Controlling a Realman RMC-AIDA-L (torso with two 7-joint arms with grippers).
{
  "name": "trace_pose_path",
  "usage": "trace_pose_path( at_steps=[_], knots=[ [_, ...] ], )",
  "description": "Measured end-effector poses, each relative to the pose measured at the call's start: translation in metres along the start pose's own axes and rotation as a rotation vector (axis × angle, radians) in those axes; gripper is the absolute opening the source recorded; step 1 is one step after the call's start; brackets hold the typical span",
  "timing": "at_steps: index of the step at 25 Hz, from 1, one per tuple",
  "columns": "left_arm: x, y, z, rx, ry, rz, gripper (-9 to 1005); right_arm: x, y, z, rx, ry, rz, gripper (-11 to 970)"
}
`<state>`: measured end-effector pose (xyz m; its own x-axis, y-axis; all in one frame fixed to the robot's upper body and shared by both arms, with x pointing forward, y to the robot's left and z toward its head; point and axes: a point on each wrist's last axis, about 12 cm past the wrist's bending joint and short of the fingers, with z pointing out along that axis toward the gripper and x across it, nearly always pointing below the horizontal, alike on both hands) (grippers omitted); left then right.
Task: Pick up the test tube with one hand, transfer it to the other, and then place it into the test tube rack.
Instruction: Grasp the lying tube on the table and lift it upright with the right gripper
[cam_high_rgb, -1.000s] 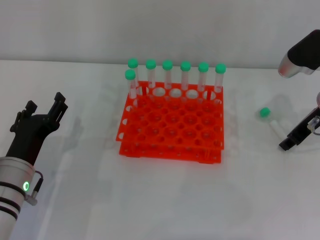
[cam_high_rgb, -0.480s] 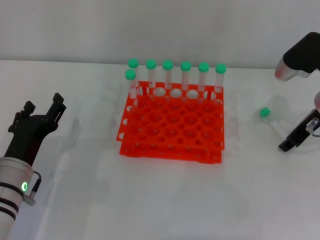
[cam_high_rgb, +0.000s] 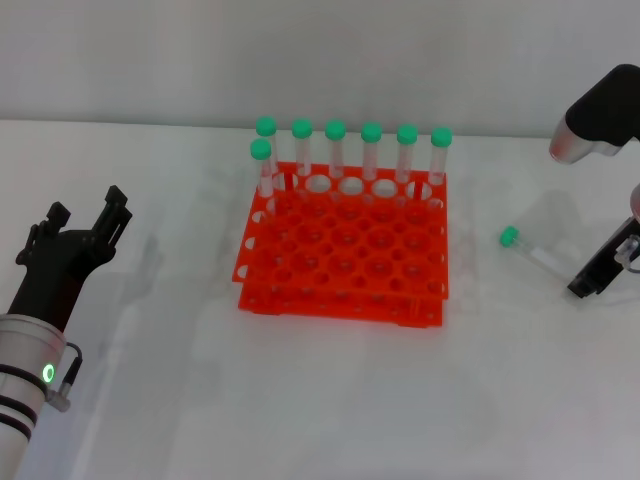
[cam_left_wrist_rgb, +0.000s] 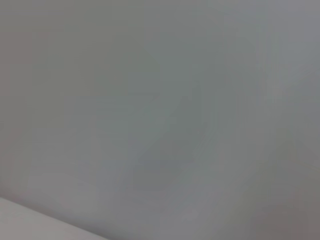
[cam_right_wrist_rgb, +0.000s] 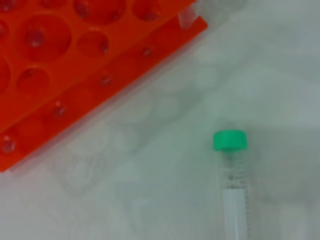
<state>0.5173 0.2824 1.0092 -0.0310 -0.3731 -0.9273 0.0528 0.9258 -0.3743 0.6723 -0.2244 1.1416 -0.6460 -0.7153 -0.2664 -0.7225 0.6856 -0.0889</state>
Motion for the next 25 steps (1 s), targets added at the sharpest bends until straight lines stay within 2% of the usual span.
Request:
trace_pose_path(
  at_steps=[4,10,19,25],
  knots=[
    [0.0,0.0,0.0,0.0,0.0,0.0,862,0.001,-0.001,0.0,0.012,0.011,-0.011,185],
    [0.0,0.0,0.0,0.0,0.0,0.0,862,0.0,-0.001,-0.002,0.014,0.005,-0.014,185],
    [0.0,-0.001,0.0,0.001,0.0,-0.004,861,0.017,-0.024,-0.023,0.025,-0.042,0.052,186],
    [-0.001,-0.002,0.001,0.007,-0.007,-0.007,861,0.039,-0.04,-0.036,0.026,-0.12,0.14,186]
  ],
)
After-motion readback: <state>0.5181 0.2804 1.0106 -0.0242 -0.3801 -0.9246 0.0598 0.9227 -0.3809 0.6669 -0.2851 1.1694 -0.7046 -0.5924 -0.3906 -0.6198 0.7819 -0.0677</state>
